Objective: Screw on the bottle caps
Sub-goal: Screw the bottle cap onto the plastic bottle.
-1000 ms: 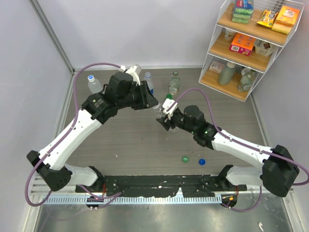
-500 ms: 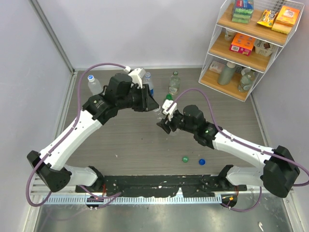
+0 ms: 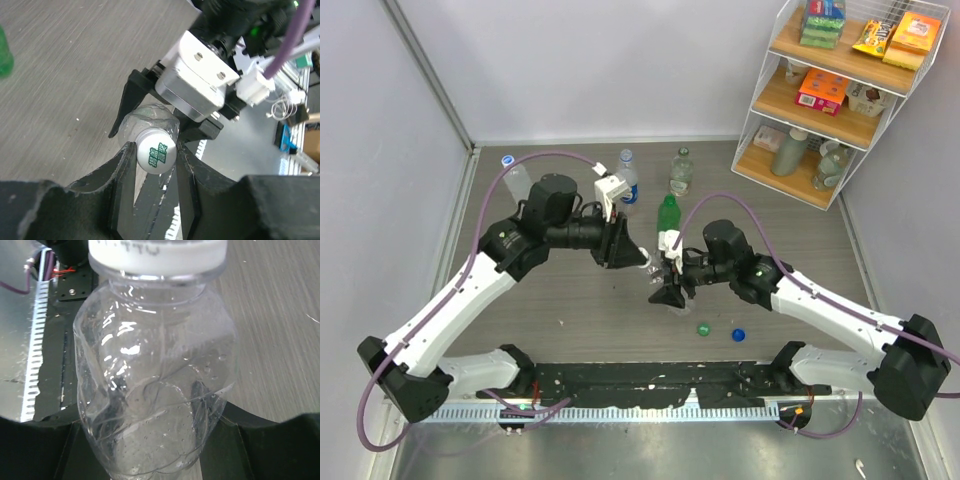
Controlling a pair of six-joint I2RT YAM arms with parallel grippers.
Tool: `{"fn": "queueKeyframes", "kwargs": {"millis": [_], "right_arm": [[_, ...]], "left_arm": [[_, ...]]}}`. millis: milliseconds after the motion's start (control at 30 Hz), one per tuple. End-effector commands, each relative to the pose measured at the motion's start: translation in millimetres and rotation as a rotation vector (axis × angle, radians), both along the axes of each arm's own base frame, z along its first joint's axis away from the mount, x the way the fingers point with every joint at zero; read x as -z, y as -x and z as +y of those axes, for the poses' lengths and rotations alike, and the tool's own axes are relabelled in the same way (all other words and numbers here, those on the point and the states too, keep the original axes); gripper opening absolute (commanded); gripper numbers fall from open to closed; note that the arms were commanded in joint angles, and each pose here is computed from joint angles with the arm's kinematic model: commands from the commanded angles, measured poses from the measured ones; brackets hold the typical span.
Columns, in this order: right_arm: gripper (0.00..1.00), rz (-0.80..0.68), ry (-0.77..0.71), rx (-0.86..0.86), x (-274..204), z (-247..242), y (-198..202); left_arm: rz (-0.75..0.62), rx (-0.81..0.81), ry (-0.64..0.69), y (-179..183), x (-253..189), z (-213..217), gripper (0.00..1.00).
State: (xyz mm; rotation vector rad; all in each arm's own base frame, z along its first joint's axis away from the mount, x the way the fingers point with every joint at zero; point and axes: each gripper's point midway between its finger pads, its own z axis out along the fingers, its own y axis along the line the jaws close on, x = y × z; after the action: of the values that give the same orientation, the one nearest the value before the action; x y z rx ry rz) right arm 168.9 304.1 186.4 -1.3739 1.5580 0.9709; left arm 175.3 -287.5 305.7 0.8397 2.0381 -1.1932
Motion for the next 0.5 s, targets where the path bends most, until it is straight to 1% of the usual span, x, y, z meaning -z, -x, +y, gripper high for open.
{"fn": "queueKeyframes", "kwargs": {"millis": [0, 67, 100, 167, 267, 300, 367, 467], "right_arm": [[0.01, -0.231, -0.276, -0.151, -105.8, 27.3, 2.1], [0.01, -0.231, -0.288, -0.152, -105.4, 30.4, 0.1], [0.01, -0.227, -0.283, -0.154, -103.0, 32.1, -1.5], [0.01, -0.223, -0.281, -0.145, -103.5, 34.3, -5.4], [0.01, -0.235, -0.272, -0.132, -101.5, 34.0, -9.4], [0.01, -0.240, -0.266, -0.112, -100.7, 33.1, -13.1], [0.01, -0.246, -0.254, -0.092, -100.2, 31.4, -15.7], [0.01, -0.247, -0.247, -0.049, -100.3, 29.8, -22.3]], "left_arm": [[0.008, 0.241, -0.009, 38.7, 24.8, -4.6, 0.38], [0.010, 0.244, -0.018, 36.6, 32.2, -5.4, 0.41], [0.012, 0.246, -0.030, 36.2, 34.8, -4.8, 0.48], [0.010, 0.217, -0.065, 30.7, 39.3, -2.4, 0.53], [0.001, 0.177, -0.078, 24.3, 37.7, -1.9, 0.78], [0.003, 0.165, -0.067, 23.5, 33.9, -2.1, 0.91], [-0.011, 0.175, -0.041, 26.5, 25.6, -3.1, 1.00], [-0.058, 0.097, -0.016, 16.6, 11.8, -0.8, 1.00]]}}
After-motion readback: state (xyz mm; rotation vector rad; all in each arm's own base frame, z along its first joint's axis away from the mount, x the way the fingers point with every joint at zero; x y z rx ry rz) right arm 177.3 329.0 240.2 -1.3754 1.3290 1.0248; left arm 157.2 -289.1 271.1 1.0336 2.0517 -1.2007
